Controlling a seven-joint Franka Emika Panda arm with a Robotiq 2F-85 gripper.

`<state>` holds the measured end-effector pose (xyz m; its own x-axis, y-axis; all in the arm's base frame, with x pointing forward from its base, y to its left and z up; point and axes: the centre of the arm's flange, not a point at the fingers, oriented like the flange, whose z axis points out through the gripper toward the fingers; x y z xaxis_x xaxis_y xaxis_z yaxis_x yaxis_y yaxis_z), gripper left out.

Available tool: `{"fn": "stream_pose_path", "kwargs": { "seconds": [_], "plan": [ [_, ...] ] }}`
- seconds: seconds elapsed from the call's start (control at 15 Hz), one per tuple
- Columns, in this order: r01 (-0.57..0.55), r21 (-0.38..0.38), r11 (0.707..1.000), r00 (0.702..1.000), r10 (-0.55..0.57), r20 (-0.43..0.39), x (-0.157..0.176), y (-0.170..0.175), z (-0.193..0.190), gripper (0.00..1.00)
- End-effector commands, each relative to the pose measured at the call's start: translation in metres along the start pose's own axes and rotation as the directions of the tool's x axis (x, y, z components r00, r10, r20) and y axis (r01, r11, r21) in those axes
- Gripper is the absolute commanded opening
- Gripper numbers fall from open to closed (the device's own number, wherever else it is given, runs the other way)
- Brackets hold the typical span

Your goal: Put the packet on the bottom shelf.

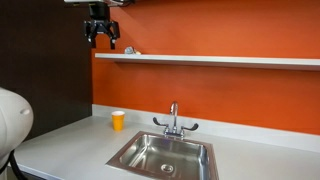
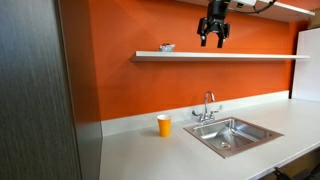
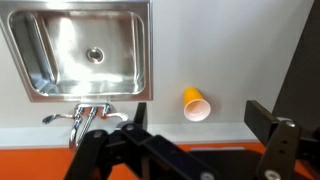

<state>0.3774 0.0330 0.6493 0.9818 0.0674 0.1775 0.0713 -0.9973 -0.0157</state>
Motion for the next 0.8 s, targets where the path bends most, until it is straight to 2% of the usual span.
{"fn": "stream_pose_path", "kwargs": {
  "seconds": [0.0, 0.33, 0.73],
  "plan": [
    [-0.021, 0.021, 1.000, 0.996, 0.020, 0.086, -0.027, 0.024, 0.053, 1.00],
    [-0.026, 0.045, 0.999, 0.984, 0.018, 0.177, -0.043, 0.049, 0.123, 1.00],
    [-0.024, 0.052, 0.998, 0.985, 0.014, 0.174, -0.064, 0.055, 0.163, 1.00]
  ]
}}
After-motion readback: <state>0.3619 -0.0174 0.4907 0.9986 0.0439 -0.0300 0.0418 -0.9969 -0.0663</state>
